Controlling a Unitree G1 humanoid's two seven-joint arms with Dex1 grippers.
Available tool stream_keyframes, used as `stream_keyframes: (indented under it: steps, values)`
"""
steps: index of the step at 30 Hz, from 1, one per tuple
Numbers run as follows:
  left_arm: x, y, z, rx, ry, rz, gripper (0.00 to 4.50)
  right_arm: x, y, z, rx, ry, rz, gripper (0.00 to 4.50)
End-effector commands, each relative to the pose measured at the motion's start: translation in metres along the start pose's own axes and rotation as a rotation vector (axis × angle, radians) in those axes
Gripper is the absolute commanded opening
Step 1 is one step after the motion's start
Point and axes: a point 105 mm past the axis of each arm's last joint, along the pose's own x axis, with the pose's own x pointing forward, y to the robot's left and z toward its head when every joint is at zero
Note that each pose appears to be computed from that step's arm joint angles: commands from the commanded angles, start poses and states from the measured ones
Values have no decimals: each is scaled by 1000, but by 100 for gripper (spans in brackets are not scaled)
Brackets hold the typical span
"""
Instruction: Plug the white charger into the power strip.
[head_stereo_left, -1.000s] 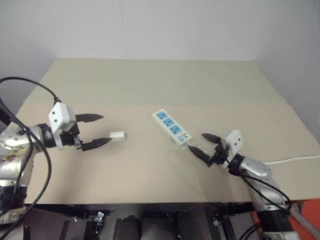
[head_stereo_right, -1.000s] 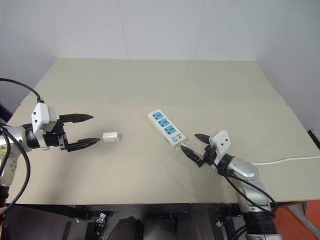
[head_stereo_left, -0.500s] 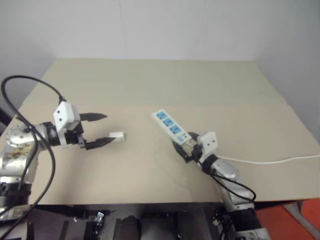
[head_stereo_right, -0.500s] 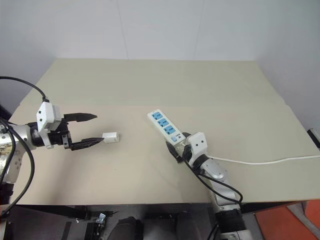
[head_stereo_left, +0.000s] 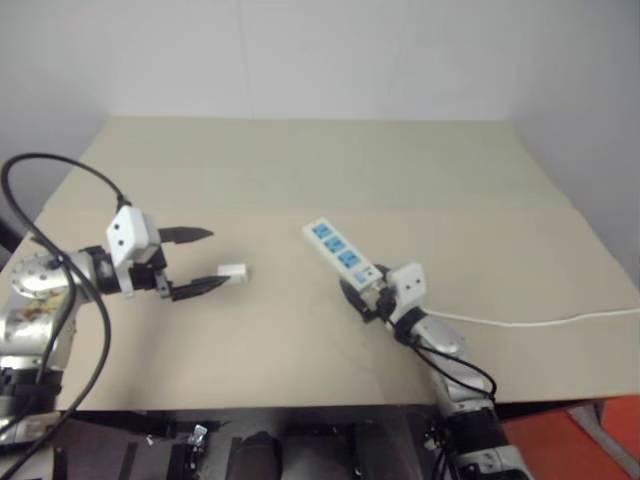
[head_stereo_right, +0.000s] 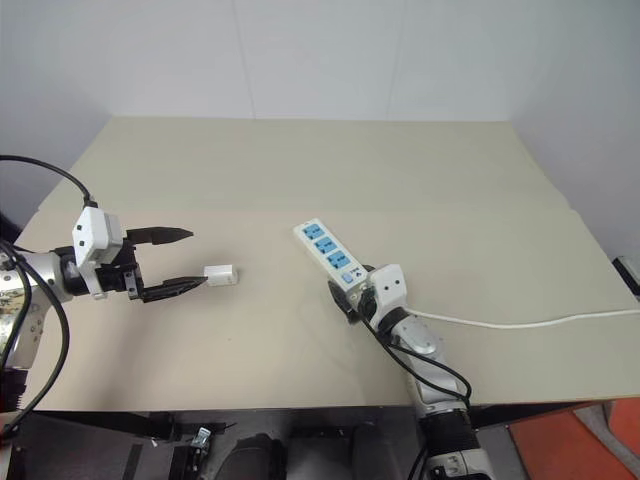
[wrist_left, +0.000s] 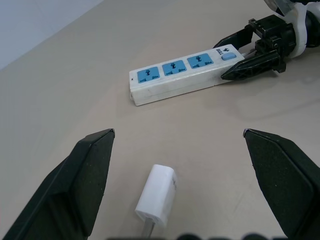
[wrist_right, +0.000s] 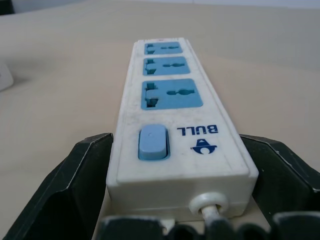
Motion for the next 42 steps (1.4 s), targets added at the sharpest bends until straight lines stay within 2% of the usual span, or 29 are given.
stream_keyframes:
  steps: [1,6,11,14,21,23,25,28,30,33,36,39,42]
  values:
    - [-5,3,8,47,-14,22,450,4,0,5,-3,-30,-13,448]
    - [-5,3,8,53,-7,20,450,4,3,-2,-33,-6,15,342]
    - [-4,1,13,61,-18,-3,450,2,4,-2,-65,0,39,343]
    - [-2,6,24,79,-41,14,450,-3,5,3,-69,-14,117,343]
    - [12,26,45,111,-19,21,450,-29,8,16,-55,7,484,343]
    - [20,32,53,174,1,17,450,-39,12,17,-63,28,600,343]
    - [32,45,57,281,86,98,450,-46,16,17,-70,43,688,343]
    - [46,53,74,322,84,83,450,-47,22,18,-72,55,762,343]
    - [53,49,74,308,146,-9,450,-47,27,19,-54,62,806,343]
    - [64,49,58,233,376,-89,450,-43,33,15,-2,128,832,343]
    - [73,49,46,185,518,-147,450,-35,36,9,12,176,820,343]
    - [80,46,21,209,732,-235,450,-34,44,8,25,191,839,343]
    - [85,45,6,262,834,-297,450,-35,48,8,40,199,848,343]
